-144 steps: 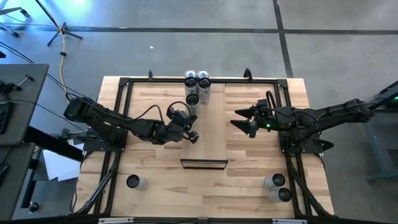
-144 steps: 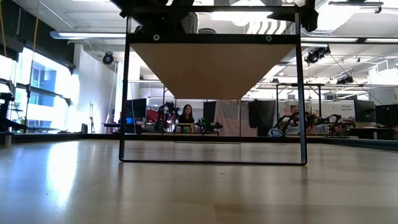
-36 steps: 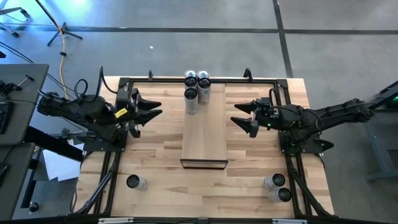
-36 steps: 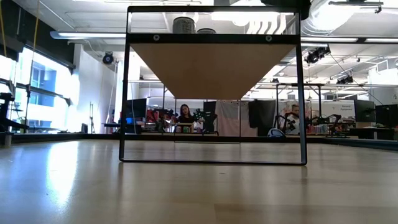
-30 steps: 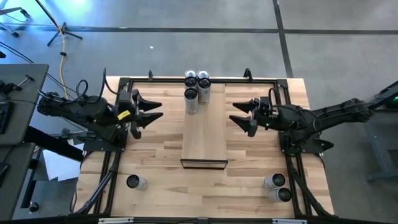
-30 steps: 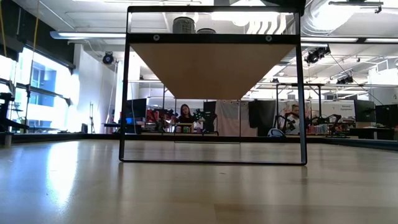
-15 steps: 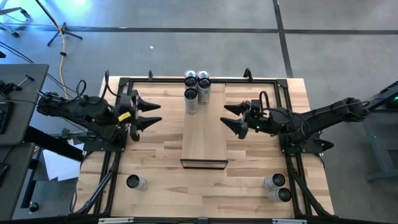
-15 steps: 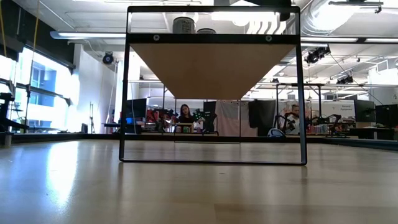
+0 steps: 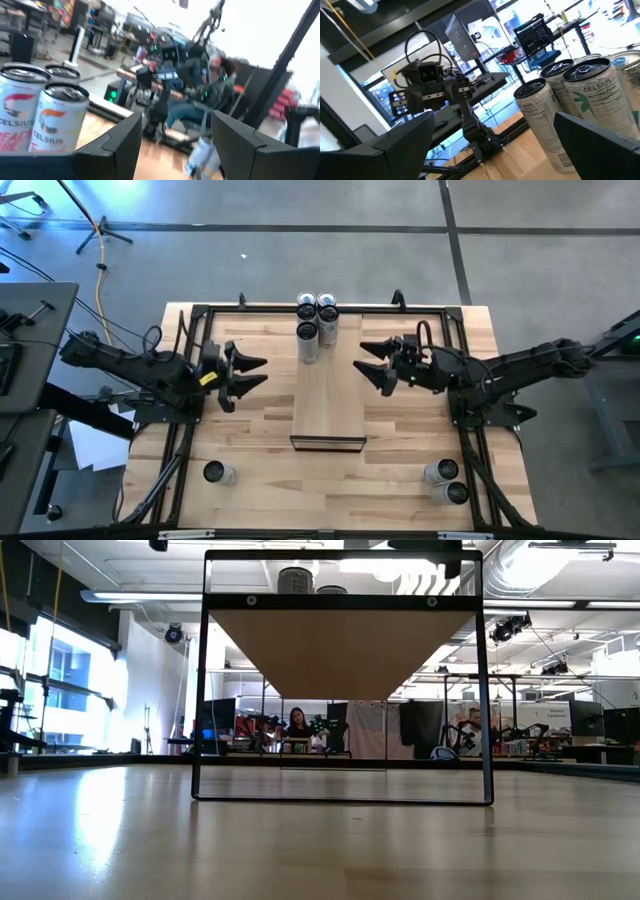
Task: Place canned beverage on shelf
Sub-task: Put the white yellow soda can on the shelf aligned with the other white yellow soda can
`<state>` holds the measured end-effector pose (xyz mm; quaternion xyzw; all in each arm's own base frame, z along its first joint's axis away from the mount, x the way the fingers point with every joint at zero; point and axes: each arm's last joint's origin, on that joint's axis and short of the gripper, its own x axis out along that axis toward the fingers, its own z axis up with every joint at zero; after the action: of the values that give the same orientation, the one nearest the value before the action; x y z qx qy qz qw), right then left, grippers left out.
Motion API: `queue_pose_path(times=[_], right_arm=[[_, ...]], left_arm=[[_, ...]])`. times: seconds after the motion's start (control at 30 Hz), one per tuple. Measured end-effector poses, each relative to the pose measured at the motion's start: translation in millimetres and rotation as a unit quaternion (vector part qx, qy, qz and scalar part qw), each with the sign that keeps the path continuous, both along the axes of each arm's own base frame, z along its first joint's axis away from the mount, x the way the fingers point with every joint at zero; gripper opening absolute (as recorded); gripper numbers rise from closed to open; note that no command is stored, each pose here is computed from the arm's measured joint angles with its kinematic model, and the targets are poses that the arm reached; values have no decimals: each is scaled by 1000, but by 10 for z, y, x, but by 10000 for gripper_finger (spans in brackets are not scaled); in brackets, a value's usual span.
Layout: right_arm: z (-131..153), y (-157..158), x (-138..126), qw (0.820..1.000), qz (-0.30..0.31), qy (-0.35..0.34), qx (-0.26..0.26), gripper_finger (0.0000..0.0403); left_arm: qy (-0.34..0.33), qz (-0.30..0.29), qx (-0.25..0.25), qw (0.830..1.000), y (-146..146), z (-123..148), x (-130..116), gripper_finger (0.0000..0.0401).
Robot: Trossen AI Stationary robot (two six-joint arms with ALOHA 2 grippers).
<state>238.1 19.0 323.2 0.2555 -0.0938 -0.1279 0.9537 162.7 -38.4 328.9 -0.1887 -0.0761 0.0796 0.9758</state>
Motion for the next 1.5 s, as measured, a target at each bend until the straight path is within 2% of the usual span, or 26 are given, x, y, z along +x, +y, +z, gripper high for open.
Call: queue_pose_path(times=[0.1,0.4,0.67,0.93,1.3,1.5], right_arm=[[1,-23,4,1000,4,0,-1,397],[1,-27,8,1000,23,-2,-1,397],[2,-20,10,999,39,-10,29,397],[2,-11,12,997,57,-15,47,397],[2,-7,12,997,64,-15,48,397],[18,-7,10,991,73,-38,109,397]], left_arm=[[-9,11,-1,1000,7,1,-4,207],[2,25,45,999,11,-1,-3,207],[-3,21,16,1000,11,-3,-3,209],[-3,21,16,1000,11,-5,-2,209],[-2,21,16,1000,11,-8,-2,209],[1,21,17,1000,10,-14,-1,209]])
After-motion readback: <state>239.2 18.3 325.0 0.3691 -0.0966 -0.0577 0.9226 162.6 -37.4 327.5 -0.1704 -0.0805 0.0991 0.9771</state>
